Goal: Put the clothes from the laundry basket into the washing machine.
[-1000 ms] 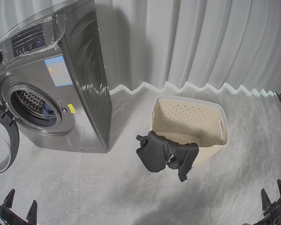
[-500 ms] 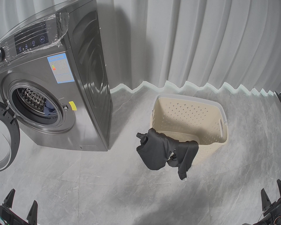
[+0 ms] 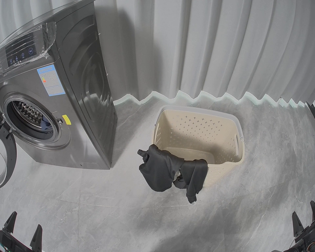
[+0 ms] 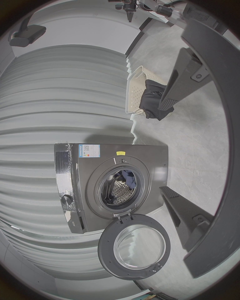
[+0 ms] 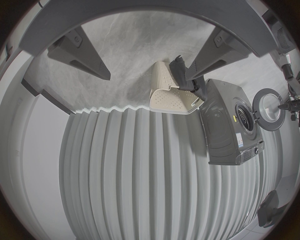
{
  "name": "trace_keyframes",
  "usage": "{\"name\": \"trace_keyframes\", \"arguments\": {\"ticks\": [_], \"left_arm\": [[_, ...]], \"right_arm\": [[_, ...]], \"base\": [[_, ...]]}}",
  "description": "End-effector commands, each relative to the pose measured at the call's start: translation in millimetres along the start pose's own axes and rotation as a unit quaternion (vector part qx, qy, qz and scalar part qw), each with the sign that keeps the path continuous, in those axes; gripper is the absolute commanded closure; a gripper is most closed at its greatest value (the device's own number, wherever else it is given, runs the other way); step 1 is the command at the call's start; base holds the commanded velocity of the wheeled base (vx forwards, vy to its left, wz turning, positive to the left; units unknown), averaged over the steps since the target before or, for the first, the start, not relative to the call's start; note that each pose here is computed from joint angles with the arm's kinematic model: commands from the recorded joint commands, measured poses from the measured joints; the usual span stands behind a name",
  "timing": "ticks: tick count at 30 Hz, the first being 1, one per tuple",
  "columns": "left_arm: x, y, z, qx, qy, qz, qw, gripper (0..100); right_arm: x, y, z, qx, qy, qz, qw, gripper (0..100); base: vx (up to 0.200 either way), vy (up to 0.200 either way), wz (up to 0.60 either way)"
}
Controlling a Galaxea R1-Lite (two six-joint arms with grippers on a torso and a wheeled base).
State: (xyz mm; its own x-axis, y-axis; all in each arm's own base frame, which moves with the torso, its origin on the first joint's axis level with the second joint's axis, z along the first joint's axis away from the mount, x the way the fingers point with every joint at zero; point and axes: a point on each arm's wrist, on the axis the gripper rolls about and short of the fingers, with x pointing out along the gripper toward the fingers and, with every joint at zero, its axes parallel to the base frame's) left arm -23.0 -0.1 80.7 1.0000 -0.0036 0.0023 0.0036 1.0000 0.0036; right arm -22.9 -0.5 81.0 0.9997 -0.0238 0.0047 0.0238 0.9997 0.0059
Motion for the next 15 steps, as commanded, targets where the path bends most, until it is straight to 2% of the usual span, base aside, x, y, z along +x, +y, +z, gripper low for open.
{"name": "trace_keyframes", "arguments": {"ticks": [1, 5, 7, 8, 9, 10, 11, 12, 13, 15], "left_arm": [[1, 0.0, -5.0, 0.000, 0.006, -0.001, 1.0000, 0], [1, -0.1, -5.0, -0.002, 0.006, -0.001, 1.0000, 0], [1, -0.1, -5.0, 0.000, 0.006, -0.001, 1.0000, 0], [1, -0.1, -5.0, 0.000, 0.006, -0.001, 1.0000, 0], [1, 0.0, -5.0, 0.000, 0.006, -0.001, 1.0000, 0], [1, 0.0, -5.0, 0.000, 0.006, -0.001, 1.0000, 0], [1, 0.0, -5.0, 0.000, 0.006, -0.001, 1.0000, 0], [1, 0.0, -5.0, 0.000, 0.006, -0.001, 1.0000, 0], [1, 0.0, -5.0, 0.000, 0.006, -0.001, 1.0000, 0], [1, 0.0, -5.0, -0.001, 0.006, 0.000, 1.0000, 0]], "right_arm": [[0, 0.0, -5, 0.000, 0.001, 0.000, 1.0000, 0], [0, -0.2, -5, 0.001, 0.002, -0.005, 1.0000, 0], [-1, -0.1, 0, -0.002, -0.015, -0.003, 0.9999, 0], [-4, 0.0, 10, -0.001, -0.038, -0.001, 0.9993, 0], [-10, 0.0, 33, 0.002, -0.073, 0.000, 0.9973, 0], [-13, 0.0, 46, 0.003, -0.085, 0.000, 0.9964, 0], [-13, 0.1, 69, 0.006, -0.090, 0.004, 0.9960, 0], [-13, 0.1, 72, 0.007, -0.089, 0.005, 0.9960, 0], [-4, 0.8, 90, 0.009, -0.063, 0.020, 0.9977, 0], [16, 2.7, 94, 0.012, -0.003, 0.050, 0.9987, 0]], "base": [[0.000, 0.000, 0.00], [0.000, 0.000, 0.00], [0.000, 0.000, 0.00], [0.000, 0.000, 0.00], [0.000, 0.000, 0.00], [0.000, 0.000, 0.00], [0.000, 0.000, 0.00], [0.000, 0.000, 0.00], [0.000, 0.000, 0.00], [0.000, 0.000, 0.00]]}}
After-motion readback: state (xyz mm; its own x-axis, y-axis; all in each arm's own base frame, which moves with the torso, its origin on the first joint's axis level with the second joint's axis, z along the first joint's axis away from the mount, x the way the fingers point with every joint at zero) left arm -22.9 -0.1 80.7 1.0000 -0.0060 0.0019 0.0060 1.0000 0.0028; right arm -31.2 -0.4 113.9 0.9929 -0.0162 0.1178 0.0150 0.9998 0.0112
